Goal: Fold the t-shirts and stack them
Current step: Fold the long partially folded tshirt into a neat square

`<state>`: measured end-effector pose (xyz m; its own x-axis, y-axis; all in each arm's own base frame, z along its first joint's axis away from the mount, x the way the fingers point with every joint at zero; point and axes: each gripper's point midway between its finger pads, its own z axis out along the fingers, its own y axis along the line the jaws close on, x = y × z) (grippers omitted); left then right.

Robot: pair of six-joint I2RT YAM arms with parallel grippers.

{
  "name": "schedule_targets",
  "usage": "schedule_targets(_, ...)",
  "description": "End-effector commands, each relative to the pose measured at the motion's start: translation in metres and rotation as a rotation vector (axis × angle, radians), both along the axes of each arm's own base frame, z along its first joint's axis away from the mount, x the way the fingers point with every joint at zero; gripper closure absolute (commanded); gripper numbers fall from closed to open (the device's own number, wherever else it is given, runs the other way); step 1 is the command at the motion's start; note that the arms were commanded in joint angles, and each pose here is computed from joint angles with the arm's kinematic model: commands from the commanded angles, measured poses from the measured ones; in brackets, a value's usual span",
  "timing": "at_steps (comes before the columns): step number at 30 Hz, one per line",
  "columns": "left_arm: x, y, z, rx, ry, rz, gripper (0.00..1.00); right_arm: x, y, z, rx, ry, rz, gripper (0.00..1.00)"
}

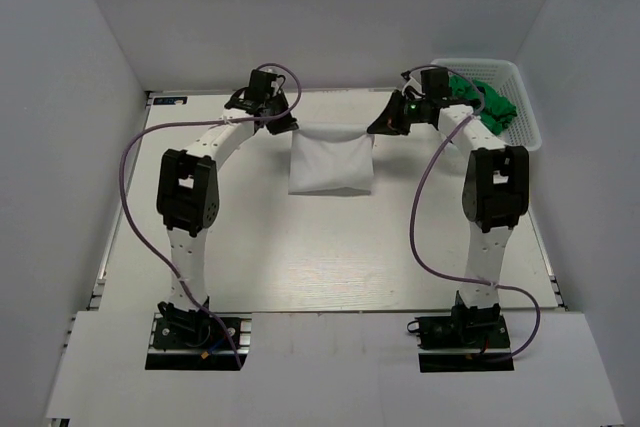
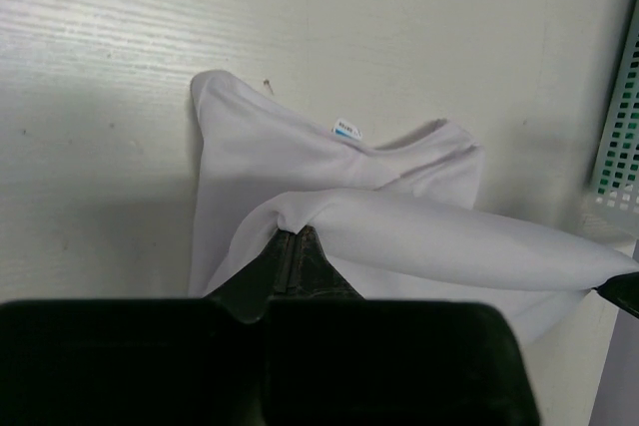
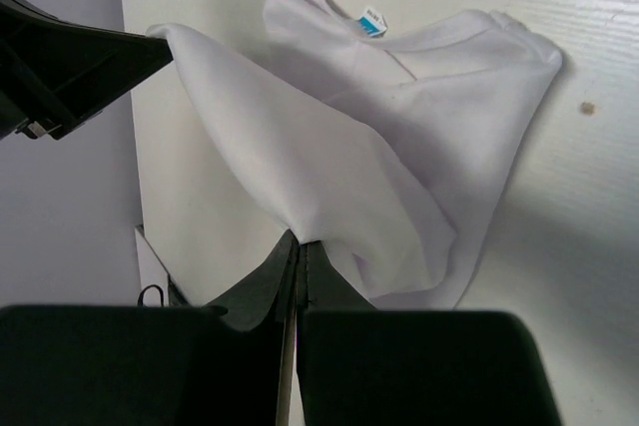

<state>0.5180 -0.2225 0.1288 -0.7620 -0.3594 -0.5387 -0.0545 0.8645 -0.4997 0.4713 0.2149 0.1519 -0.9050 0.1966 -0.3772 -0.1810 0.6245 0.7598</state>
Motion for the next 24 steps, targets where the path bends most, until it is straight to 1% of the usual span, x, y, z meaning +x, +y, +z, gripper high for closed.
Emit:
schedule_targets(1,0.026,-0.008,0.029,-0.050,-0.109,-0.010,1.00,0.023,-0.004,0.017,0.016,-0.083,-0.002,1.00)
schedule_targets(3,0.035,-0.012,0.028,-0.060,-0.118,-0.004,1.00,0.035,-0.010,0.011,-0.014,-0.100,-0.035,1.00)
schedule_targets(4,0.040,-0.008,0.018,-0.056,-0.106,0.005,1.00,0.040,-0.013,0.011,-0.019,-0.111,-0.045,1.00)
schedule_targets(5,0.043,-0.008,0.017,-0.056,-0.107,0.005,1.00,0.047,-0.015,0.001,-0.031,-0.102,-0.053,1.00)
schedule_targets(6,0.048,-0.010,0.021,-0.062,-0.126,0.005,1.00,0.052,-0.016,0.003,-0.035,-0.118,-0.057,1.00)
schedule_targets(7,0.051,-0.009,0.019,-0.055,-0.128,0.014,1.00,0.056,-0.016,-0.005,-0.043,-0.119,-0.049,1.00)
schedule_targets(9,0.057,-0.009,0.013,-0.049,-0.130,0.023,1.00,0.065,-0.017,-0.010,-0.043,-0.131,-0.044,1.00)
schedule_targets(11,0.062,-0.010,0.017,-0.056,-0.154,0.023,1.00,0.076,-0.018,-0.018,-0.044,-0.153,-0.036,1.00)
schedule_targets(12,0.065,-0.014,0.008,-0.063,-0.145,0.011,1.00,0.078,-0.017,-0.023,-0.036,-0.147,-0.031,1.00)
schedule_targets(13,0.067,-0.016,0.012,-0.075,-0.163,0.003,1.00,0.084,-0.017,-0.017,-0.023,-0.172,-0.036,1.00)
schedule_targets(15,0.071,-0.018,0.005,-0.074,-0.161,0.003,1.00,0.088,-0.020,-0.024,-0.018,-0.165,-0.048,1.00)
schedule_targets(17,0.078,-0.020,0.002,-0.080,-0.178,0.003,1.00,0.096,-0.023,-0.023,-0.010,-0.204,-0.055,1.00)
schedule_targets(18,0.082,-0.018,-0.002,-0.073,-0.187,0.015,1.00,0.099,-0.022,-0.031,-0.013,-0.199,-0.055,1.00)
schedule_targets(19,0.087,-0.018,0.006,-0.074,-0.211,0.024,1.00,0.103,-0.021,-0.027,-0.005,-0.239,-0.047,0.99)
schedule_targets(21,0.100,-0.014,0.000,-0.078,-0.224,0.047,1.00,0.116,-0.021,-0.029,-0.002,-0.291,-0.041,0.99)
schedule_targets(22,0.106,-0.014,0.003,-0.079,-0.242,0.054,1.00,0.125,-0.021,-0.023,0.006,-0.350,-0.031,0.99)
schedule_targets(23,0.115,-0.013,0.014,-0.076,-0.275,0.073,1.00,0.129,-0.018,-0.023,0.007,-0.387,0.001,0.90)
schedule_targets(24,0.119,-0.011,0.007,-0.064,-0.274,0.088,0.73,0.137,-0.014,-0.017,0.008,-0.419,0.010,0.69)
